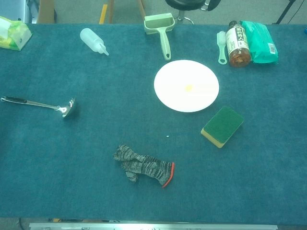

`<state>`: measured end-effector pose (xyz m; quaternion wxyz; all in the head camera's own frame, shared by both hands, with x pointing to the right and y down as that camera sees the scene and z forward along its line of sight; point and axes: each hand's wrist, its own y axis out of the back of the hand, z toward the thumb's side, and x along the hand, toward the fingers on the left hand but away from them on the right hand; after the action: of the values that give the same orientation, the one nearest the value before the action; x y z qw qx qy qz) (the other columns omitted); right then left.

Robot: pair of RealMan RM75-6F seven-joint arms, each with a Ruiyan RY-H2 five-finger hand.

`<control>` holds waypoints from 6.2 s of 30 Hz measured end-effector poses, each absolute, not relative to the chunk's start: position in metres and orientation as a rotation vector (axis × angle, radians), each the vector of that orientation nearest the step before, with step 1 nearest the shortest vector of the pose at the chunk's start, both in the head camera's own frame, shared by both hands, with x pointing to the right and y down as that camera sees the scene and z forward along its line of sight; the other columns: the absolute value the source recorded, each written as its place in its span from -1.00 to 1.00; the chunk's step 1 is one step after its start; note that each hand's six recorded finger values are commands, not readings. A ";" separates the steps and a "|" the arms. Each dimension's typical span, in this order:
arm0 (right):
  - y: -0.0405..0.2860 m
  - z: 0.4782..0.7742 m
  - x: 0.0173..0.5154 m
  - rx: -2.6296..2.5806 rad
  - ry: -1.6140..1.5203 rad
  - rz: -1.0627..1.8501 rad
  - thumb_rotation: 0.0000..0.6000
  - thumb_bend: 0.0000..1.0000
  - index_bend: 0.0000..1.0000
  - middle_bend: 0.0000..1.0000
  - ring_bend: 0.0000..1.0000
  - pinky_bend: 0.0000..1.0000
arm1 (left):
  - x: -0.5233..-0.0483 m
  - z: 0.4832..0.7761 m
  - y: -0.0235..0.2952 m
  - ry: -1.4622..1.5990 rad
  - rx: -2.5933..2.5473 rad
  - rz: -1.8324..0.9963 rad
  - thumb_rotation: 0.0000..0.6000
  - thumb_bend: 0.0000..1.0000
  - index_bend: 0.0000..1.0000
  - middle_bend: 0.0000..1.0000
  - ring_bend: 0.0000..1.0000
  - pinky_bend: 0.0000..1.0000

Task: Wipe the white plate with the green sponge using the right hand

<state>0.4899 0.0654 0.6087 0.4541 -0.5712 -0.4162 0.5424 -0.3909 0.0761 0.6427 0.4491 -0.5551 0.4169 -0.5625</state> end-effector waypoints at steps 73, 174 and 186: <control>0.029 0.701 0.414 -1.697 -0.444 1.456 1.00 -0.76 -0.50 -0.47 -0.64 -0.42 | -0.397 0.650 0.087 1.078 -1.393 -1.406 1.00 -0.64 -0.24 -0.39 -0.56 -0.28; 0.029 0.728 0.304 -1.709 -0.067 1.082 1.00 -0.76 -0.36 0.05 -0.03 -0.26 | -0.414 0.667 0.101 1.146 -1.433 -1.453 1.00 -0.64 -0.24 -0.39 -0.56 -0.28; 0.000 0.702 0.292 -1.662 -0.150 1.072 1.00 -0.76 -0.36 0.05 -0.03 -0.26 | -0.412 0.667 0.100 1.149 -1.436 -1.444 1.00 -0.63 -0.24 -0.39 -0.56 -0.28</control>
<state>0.2917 0.0004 0.7024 0.5474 -0.7012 -0.0632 0.4524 -0.4116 0.0995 0.6666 0.3911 -0.5652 0.4522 -0.5685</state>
